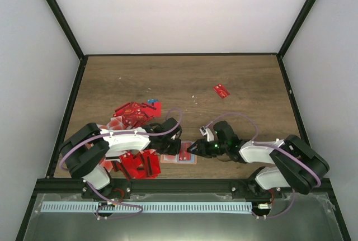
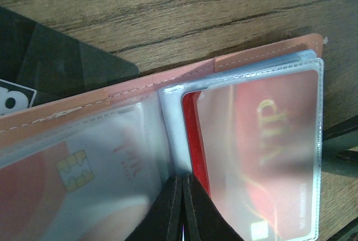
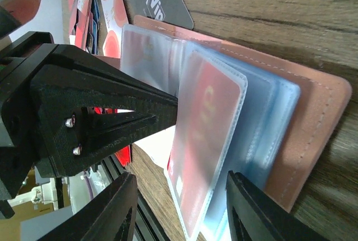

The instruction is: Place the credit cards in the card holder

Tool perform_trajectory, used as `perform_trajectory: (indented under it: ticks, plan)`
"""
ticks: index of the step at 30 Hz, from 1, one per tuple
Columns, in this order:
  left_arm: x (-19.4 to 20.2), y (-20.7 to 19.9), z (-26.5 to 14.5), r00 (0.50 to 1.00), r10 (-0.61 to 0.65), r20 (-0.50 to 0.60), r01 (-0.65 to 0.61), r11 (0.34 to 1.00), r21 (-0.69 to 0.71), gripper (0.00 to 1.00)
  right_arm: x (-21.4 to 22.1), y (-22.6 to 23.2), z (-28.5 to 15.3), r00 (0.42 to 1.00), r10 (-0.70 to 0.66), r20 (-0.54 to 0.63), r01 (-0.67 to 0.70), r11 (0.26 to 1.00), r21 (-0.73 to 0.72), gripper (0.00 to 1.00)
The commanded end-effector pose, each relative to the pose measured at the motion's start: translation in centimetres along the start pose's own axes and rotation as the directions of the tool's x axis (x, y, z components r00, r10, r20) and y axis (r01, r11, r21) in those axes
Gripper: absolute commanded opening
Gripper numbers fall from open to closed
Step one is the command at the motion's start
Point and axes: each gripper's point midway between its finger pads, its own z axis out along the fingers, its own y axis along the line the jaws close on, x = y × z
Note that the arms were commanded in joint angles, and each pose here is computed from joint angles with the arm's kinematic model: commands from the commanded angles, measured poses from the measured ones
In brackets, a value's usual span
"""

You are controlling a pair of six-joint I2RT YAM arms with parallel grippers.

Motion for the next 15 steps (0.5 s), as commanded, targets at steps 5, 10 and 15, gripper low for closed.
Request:
perform_trajectory:
  ticks: [5,10,15]
  plan:
    - [1.8,2.1,1.9,0.999,-0.009,-0.047,0.005,0.997,-0.076,0.04,-1.1,2.2,0.6,0.999,-0.044,0.004,0.044,0.998,-0.041,0.45]
    - [1.5,1.4,2.1,0.999,-0.012,-0.044,0.011,0.999,-0.045,0.04,-1.2,2.7,0.5,0.999,-0.053,-0.002,0.053,0.997,-0.052,0.45]
    - [1.1,0.5,2.5,0.999,-0.021,-0.038,0.02,1.0,-0.008,0.04,-1.4,3.0,0.2,0.998,-0.057,0.01,0.058,0.998,-0.04,0.45]
